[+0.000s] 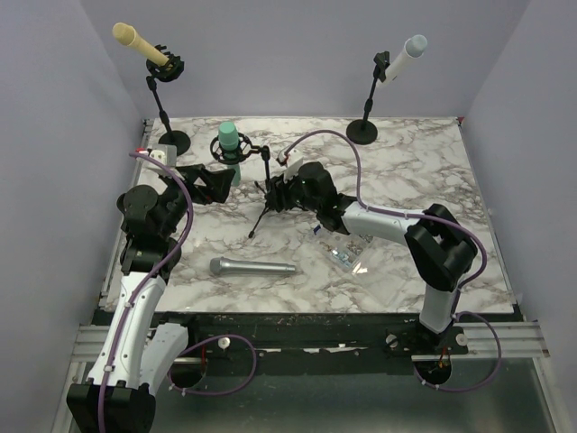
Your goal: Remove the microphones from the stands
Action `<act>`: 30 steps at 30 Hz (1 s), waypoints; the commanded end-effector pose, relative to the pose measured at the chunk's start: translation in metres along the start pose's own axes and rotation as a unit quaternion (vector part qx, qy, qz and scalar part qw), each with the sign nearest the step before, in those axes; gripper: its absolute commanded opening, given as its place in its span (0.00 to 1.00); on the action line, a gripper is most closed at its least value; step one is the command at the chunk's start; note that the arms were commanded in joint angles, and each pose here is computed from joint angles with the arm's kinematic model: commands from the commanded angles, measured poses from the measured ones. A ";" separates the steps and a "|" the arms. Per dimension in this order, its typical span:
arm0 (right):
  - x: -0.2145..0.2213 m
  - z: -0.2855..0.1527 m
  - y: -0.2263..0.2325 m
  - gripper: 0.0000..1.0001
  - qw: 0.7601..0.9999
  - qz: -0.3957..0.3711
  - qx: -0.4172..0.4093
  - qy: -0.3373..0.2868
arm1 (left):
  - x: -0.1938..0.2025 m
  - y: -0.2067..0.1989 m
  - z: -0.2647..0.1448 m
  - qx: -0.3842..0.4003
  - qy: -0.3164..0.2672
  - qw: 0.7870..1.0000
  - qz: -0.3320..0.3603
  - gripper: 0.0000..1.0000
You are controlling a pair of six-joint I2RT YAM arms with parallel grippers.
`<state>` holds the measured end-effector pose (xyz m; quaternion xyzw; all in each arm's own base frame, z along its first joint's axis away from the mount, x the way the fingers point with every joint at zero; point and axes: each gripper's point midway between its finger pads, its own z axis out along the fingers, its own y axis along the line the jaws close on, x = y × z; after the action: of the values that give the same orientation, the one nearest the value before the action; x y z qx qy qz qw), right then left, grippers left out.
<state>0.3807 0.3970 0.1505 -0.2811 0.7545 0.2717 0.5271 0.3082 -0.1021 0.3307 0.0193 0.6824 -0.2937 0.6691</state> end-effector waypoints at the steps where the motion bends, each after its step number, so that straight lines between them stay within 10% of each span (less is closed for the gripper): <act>1: 0.034 -0.003 -0.010 0.66 0.998 0.009 0.022 0.066 | -0.004 -0.010 0.000 0.034 -0.012 0.999 0.023 0.95; 5: 0.027 -0.002 -0.024 0.82 0.996 0.006 0.062 0.057 | -0.001 -0.006 0.001 0.028 -0.010 0.999 0.027 0.95; 14: 0.015 0.025 -0.056 0.54 0.991 -0.038 0.125 0.018 | 0.002 -0.007 0.000 0.023 -0.012 0.999 0.040 0.95; 21: 0.013 0.038 -0.078 0.52 0.988 -0.042 0.151 0.013 | 0.000 -0.009 -0.003 0.018 -0.022 0.998 0.061 0.95; 30: -0.014 -0.003 -0.049 0.88 0.995 0.011 0.099 0.009 | 0.001 -0.008 -0.003 0.016 -0.021 0.998 0.061 0.95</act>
<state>0.4396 0.3622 0.1105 -0.2417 0.7953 0.1441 0.5369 0.3018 -0.1096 0.3306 0.0629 0.6692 -0.2738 0.6879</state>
